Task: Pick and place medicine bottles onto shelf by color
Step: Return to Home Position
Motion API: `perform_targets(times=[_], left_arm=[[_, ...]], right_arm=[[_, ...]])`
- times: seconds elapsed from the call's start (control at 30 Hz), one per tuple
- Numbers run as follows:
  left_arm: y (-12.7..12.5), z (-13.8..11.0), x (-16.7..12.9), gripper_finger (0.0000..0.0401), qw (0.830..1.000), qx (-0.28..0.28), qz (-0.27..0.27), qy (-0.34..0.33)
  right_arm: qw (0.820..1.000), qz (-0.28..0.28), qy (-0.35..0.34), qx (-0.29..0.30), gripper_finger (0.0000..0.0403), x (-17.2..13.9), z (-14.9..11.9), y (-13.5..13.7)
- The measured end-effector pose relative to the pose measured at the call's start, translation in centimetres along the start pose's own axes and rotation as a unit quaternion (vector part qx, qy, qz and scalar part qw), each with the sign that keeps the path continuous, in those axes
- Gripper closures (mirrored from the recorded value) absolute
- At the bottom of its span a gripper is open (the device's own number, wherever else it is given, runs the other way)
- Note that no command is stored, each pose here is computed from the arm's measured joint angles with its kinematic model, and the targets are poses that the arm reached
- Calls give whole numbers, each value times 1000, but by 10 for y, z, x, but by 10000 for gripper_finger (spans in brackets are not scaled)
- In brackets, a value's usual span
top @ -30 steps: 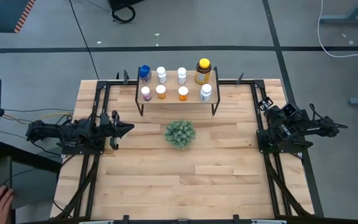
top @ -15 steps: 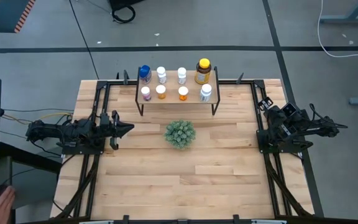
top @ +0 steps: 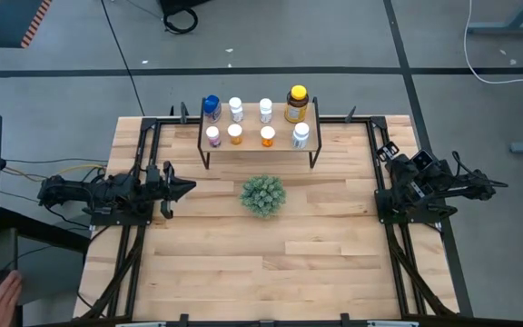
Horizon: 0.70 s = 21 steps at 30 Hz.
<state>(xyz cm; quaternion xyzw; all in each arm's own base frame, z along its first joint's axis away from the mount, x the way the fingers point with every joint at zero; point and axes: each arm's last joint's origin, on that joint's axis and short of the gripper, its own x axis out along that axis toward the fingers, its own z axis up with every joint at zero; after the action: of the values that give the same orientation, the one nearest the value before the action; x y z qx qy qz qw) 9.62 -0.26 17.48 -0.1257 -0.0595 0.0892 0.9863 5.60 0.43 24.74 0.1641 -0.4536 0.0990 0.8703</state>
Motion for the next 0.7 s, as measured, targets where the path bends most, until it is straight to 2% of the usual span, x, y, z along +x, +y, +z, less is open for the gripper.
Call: perform_targets(times=[0.2,0.5,0.7], left_arm=[[0,0,0,377,1000,0,0,0],[0,0,0,365,1000,0,0,0],[0,0,0,374,1000,0,0,0]], right_arm=[[1000,0,0,0,394,0,0,0],[1000,0,0,0,394,0,0,0],[1000,0,0,0,394,0,0,0]])
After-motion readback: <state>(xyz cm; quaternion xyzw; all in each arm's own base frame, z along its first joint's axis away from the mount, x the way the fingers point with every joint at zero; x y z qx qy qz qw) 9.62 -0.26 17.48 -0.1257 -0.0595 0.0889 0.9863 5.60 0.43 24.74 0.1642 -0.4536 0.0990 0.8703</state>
